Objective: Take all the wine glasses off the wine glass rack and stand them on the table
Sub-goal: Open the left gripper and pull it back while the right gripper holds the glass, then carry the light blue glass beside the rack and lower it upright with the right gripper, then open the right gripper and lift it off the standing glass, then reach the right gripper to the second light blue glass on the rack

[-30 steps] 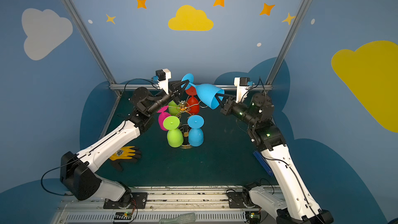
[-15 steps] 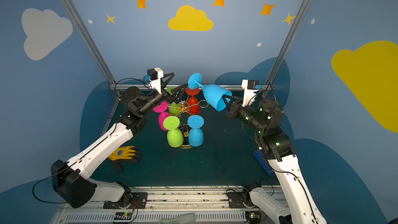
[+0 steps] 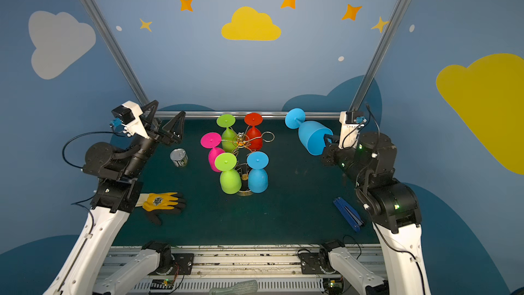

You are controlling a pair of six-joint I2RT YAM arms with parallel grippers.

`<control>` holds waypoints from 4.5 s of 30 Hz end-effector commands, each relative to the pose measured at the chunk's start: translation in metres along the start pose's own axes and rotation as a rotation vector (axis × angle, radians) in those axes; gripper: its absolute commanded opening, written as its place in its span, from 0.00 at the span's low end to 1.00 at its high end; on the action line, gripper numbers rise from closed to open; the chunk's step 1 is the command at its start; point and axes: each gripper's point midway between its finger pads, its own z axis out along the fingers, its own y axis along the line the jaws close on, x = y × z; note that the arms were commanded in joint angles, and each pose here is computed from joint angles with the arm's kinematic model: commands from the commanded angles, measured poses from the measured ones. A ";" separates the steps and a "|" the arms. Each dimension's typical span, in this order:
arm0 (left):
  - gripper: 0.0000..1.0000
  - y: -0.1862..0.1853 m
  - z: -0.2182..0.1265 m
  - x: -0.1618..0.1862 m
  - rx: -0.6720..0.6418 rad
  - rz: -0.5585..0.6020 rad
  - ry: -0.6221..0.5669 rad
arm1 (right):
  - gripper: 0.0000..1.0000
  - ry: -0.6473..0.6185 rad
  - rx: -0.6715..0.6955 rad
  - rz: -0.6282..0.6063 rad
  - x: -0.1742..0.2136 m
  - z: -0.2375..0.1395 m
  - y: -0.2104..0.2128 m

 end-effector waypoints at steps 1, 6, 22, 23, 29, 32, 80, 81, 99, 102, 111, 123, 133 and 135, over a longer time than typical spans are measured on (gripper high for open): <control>0.99 0.051 -0.005 0.072 -0.209 -0.087 0.233 | 0.00 0.223 0.089 -0.073 0.043 0.030 -0.017; 0.99 0.103 -0.025 0.121 -0.431 -0.189 0.302 | 0.00 0.338 0.143 -0.152 0.056 0.078 -0.027; 0.98 0.119 -0.042 0.147 -0.461 -0.182 0.291 | 0.00 0.659 0.226 -0.204 0.078 0.246 -0.059; 0.98 0.121 -0.043 0.149 -0.471 -0.177 0.295 | 0.00 0.659 0.217 -0.197 0.081 0.253 -0.056; 0.99 0.124 -0.045 0.151 -0.488 -0.176 0.306 | 0.00 0.657 0.201 -0.200 0.091 0.282 -0.051; 0.99 0.122 -0.047 0.145 -0.486 -0.177 0.288 | 0.00 0.689 0.222 -0.214 0.100 0.293 -0.053; 0.99 0.126 -0.052 0.144 -0.511 -0.173 0.270 | 0.36 0.737 0.088 -0.108 0.132 0.344 -0.042; 0.99 0.126 -0.052 0.144 -0.511 -0.175 0.272 | 0.38 0.724 0.083 -0.096 0.127 0.343 -0.042; 0.99 0.126 -0.054 0.140 -0.518 -0.165 0.255 | 0.57 0.541 0.082 0.004 0.060 0.307 -0.050; 0.99 0.126 -0.054 0.140 -0.519 -0.165 0.256 | 0.57 0.461 0.046 0.039 0.038 0.287 -0.041; 0.99 0.127 -0.053 0.142 -0.517 -0.166 0.260 | 0.58 0.226 -0.191 0.171 0.017 0.193 0.006; 0.99 0.128 -0.054 0.145 -0.525 -0.163 0.269 | 0.61 0.265 -0.541 0.365 0.091 0.083 0.062; 0.99 0.127 -0.054 0.144 -0.520 -0.169 0.264 | 0.62 0.283 -0.665 0.375 0.084 0.064 0.097; 0.99 0.127 -0.054 0.144 -0.519 -0.171 0.263 | 0.62 0.308 -0.669 0.364 0.086 0.067 0.104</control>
